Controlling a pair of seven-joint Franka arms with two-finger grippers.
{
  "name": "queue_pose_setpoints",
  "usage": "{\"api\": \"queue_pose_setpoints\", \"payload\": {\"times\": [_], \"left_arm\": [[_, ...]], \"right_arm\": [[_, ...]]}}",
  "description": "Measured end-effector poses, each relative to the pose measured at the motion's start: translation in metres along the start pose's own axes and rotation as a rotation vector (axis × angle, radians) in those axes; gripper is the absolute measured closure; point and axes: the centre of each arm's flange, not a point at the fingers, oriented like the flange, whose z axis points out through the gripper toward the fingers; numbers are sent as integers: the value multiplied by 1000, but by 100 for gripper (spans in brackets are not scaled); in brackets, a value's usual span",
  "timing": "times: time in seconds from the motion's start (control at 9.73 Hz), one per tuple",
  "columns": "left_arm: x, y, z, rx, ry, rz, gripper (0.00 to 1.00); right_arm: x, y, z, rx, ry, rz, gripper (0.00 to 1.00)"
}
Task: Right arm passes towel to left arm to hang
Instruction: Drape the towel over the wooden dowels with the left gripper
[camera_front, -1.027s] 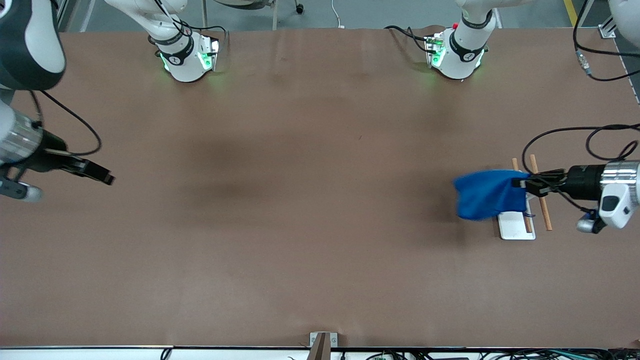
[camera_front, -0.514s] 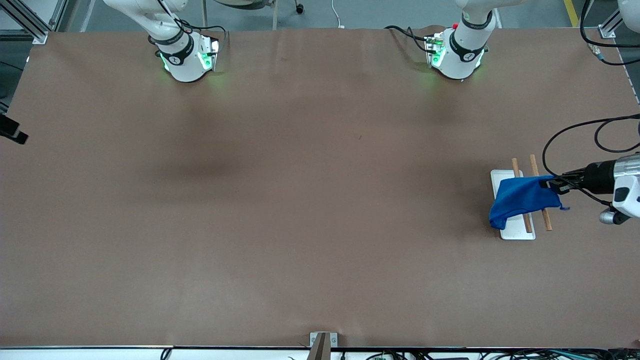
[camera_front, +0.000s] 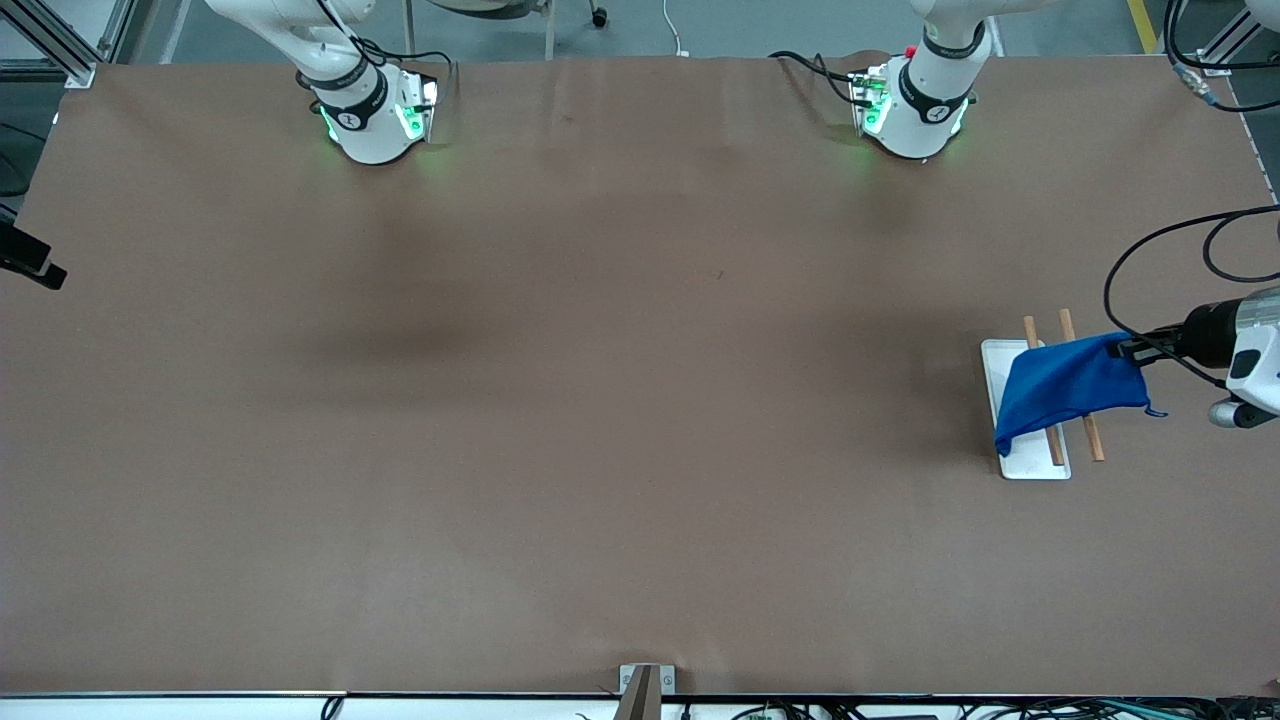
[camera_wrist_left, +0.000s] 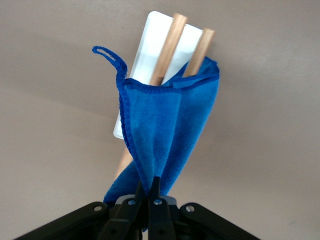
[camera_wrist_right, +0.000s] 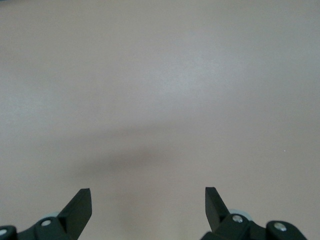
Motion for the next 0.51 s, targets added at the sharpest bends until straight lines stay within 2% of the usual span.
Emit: {"api": "queue_pose_setpoints", "payload": {"times": [0.51], "left_arm": [[11, -60, 13, 27, 14, 119, 98]], "right_arm": [[-2, -4, -3, -19, 1, 6, 0]]}}
